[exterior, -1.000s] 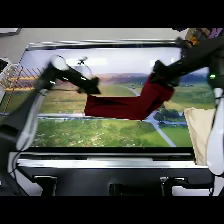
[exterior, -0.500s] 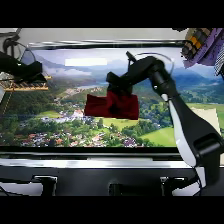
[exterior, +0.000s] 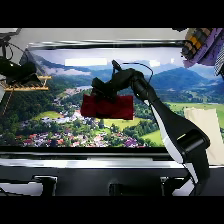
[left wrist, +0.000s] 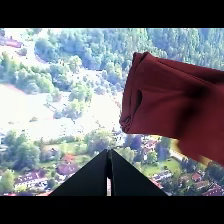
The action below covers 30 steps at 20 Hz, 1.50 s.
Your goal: Fold the clothes and pants, and hang the long-sleeved shirts on hangers.
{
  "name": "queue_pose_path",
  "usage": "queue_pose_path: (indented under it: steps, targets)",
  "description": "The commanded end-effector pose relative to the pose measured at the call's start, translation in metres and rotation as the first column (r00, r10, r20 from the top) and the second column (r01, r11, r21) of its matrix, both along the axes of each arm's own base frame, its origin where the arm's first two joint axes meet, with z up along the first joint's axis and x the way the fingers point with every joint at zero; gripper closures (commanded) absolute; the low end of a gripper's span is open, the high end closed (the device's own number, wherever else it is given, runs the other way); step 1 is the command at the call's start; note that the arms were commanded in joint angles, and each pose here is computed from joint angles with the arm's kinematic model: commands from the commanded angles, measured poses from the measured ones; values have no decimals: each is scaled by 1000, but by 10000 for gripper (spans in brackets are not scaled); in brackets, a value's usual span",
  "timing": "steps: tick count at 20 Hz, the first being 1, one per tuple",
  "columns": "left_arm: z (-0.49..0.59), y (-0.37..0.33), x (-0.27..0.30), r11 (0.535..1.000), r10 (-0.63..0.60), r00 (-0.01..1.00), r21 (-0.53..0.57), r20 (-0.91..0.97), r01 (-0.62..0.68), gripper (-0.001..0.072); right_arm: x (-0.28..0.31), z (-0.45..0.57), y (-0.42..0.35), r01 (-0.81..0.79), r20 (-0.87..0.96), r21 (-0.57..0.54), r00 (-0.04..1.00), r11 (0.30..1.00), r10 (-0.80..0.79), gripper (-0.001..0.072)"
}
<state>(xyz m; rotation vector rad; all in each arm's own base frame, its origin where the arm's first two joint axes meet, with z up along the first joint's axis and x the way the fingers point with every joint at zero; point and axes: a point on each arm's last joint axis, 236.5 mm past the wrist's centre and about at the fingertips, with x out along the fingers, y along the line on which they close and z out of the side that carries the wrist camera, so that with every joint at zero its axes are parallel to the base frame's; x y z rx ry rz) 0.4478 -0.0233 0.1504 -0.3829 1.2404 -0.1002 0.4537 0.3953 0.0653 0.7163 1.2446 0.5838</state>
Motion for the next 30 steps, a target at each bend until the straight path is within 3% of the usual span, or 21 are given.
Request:
queue_pose_path:
  steps: [1,6,12,16,22,30]
  targets:
    - [-8,-7,-2,1000,-13,1000,-4,-23,13,695,2,26,26,14,33,114,999,993,-18,220]
    - [-16,-19,-4,999,-39,998,-7,-43,39,695,-12,103,12,-114,183,140,979,984,87,221]
    - [-16,-19,-4,999,-40,998,-7,-43,39,695,25,104,-195,-30,185,-110,981,993,50,220]
    - [-16,-19,-5,999,-40,998,-7,-43,40,695,39,48,-295,81,90,-137,994,987,-69,221]
    - [-16,-19,-5,999,-40,998,-7,-43,40,695,13,-83,-287,62,-140,-35,988,997,-66,221]
    - [-18,-19,-2,999,-39,998,-8,-44,39,695,7,-154,-225,-4,-200,-10,980,1000,2,239]
